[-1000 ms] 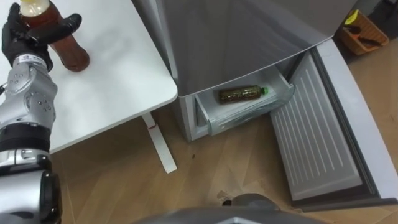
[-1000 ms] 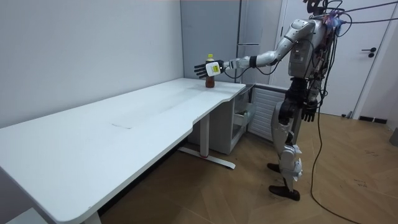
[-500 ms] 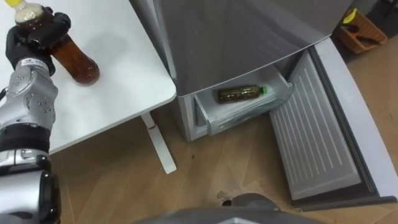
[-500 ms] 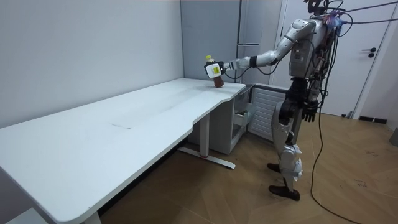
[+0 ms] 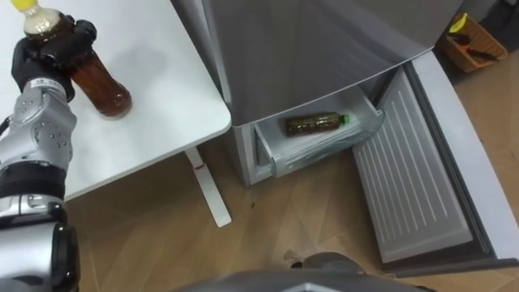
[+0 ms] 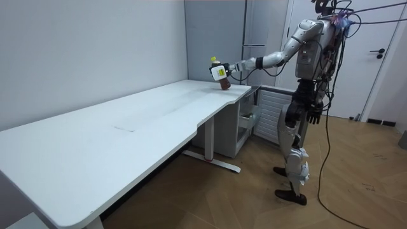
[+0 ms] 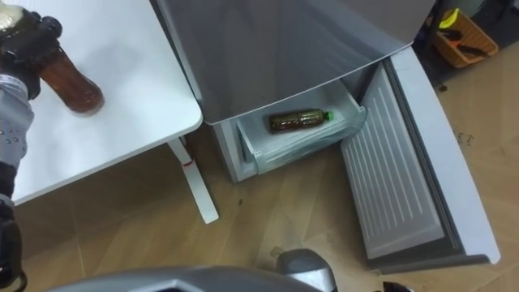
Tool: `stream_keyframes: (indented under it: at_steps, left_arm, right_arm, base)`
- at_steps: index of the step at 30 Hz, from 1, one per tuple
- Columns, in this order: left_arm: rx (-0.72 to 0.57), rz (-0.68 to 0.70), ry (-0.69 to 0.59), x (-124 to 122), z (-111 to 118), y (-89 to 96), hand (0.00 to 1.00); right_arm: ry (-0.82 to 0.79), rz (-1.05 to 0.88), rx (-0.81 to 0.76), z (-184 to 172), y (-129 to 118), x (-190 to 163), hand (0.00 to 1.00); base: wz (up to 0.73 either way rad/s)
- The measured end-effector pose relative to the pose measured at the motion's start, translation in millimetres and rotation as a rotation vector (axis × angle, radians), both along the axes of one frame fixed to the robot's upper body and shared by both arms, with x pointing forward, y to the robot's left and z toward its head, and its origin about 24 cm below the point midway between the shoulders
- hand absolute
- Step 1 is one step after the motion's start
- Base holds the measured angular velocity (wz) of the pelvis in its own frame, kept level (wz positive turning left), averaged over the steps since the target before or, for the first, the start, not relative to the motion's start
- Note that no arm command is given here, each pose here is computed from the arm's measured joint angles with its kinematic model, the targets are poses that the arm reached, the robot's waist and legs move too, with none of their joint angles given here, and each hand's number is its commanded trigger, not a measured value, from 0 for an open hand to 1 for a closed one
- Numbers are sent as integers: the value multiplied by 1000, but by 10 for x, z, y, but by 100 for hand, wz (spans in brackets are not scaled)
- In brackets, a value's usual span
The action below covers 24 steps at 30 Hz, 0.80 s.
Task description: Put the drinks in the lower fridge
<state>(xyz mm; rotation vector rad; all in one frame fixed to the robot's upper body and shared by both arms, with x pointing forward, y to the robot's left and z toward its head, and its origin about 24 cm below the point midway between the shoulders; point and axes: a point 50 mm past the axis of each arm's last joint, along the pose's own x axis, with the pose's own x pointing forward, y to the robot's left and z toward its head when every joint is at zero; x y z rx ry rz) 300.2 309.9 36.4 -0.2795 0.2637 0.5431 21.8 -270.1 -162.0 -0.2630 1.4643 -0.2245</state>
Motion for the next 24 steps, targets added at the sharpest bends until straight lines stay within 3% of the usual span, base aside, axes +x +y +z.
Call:
stream_keyframes:
  at_steps: [6, 9, 17, 24]
  left_arm:
    - [6, -46, -7, 46, 0, -141, 100]
    - [-9, -94, -72, 106, 83, -339, 100]
    - [57, -189, -245, -151, 330, -621, 100]
    - [39, -255, -305, -267, 386, -813, 100]
  right_arm:
    - [-18, 9, 9, -1, 19, 81, 0]
    - [-28, 13, 10, 1, 21, 126, 0]
    - [-64, 2, 34, -18, 118, 237, 0]
    - [-91, -53, 82, -48, 247, 264, 0]
  base:
    - [24]
    - [12]
    - [11]
    - [24]
